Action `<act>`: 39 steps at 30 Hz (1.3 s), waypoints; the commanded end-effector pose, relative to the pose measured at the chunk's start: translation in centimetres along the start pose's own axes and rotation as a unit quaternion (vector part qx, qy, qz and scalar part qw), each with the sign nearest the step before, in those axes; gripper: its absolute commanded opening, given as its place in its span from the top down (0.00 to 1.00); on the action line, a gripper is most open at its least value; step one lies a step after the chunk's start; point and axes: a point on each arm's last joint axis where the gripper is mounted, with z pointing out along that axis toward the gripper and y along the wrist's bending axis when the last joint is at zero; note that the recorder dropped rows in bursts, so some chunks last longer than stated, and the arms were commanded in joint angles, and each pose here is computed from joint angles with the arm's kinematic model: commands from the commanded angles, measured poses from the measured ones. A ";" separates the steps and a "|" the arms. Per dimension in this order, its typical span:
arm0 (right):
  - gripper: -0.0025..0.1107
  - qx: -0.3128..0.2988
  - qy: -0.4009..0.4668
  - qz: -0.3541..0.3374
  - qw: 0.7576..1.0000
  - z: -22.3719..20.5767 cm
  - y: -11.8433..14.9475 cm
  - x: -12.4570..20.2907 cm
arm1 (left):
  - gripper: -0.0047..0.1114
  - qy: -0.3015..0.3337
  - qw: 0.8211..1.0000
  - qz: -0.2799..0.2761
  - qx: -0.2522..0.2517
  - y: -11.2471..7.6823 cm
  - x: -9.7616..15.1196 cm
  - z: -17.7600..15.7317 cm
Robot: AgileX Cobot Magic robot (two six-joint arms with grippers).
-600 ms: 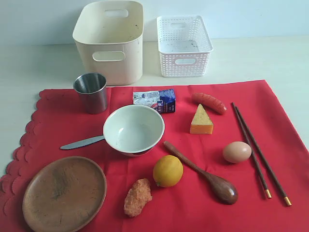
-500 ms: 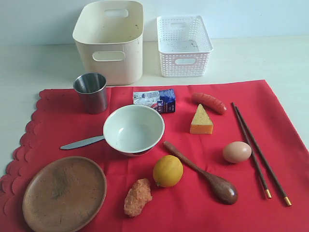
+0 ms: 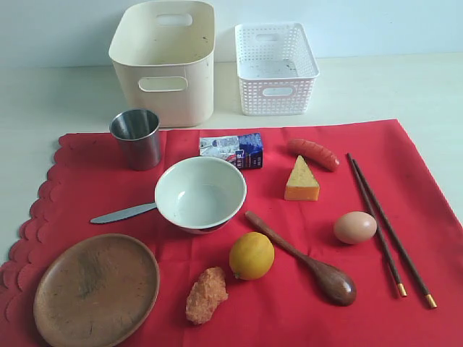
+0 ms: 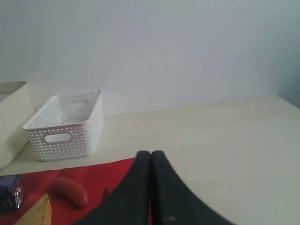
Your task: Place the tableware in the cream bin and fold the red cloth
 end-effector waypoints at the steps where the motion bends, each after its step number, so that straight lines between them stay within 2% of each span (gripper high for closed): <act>1: 0.98 -0.003 -0.027 0.028 0.999 -0.1 0.0 -0.4 | 0.94 -0.007 1.000 0.000 0.002 0.0 -0.2 -0.1; 6: 0.98 -0.006 -0.069 0.058 0.996 -0.1 0.0 -1.2 | 0.94 -0.007 1.000 0.000 0.002 0.0 -0.2 -0.1; 12: 0.98 -0.005 -0.100 0.061 0.993 -0.2 0.0 -1.7 | 0.94 -0.007 1.000 0.000 0.002 0.0 -0.2 -0.1; 19: 0.98 -0.007 -0.197 0.085 0.977 -0.8 -0.2 -3.5 | 0.94 -0.007 1.000 0.000 0.002 0.0 -0.2 -0.1; 24: 0.98 -0.013 -0.222 0.086 0.971 -1.3 0.1 -5.2 | 0.94 -0.007 1.000 0.000 0.002 0.0 -0.2 -0.1; 30: 0.98 -0.006 -0.181 0.086 0.980 0.0 0.2 -6.7 | 0.94 -0.007 1.000 0.000 0.002 0.0 -0.2 -0.1; 33: 0.98 0.002 -0.133 0.086 0.987 1.5 0.3 -7.0 | 0.94 -0.007 1.000 0.000 0.002 0.0 -0.2 -0.1; 39: 0.98 0.021 0.017 0.083 0.996 5.9 0.4 -7.1 | 0.94 -0.007 1.000 0.000 0.002 0.0 -0.2 -0.1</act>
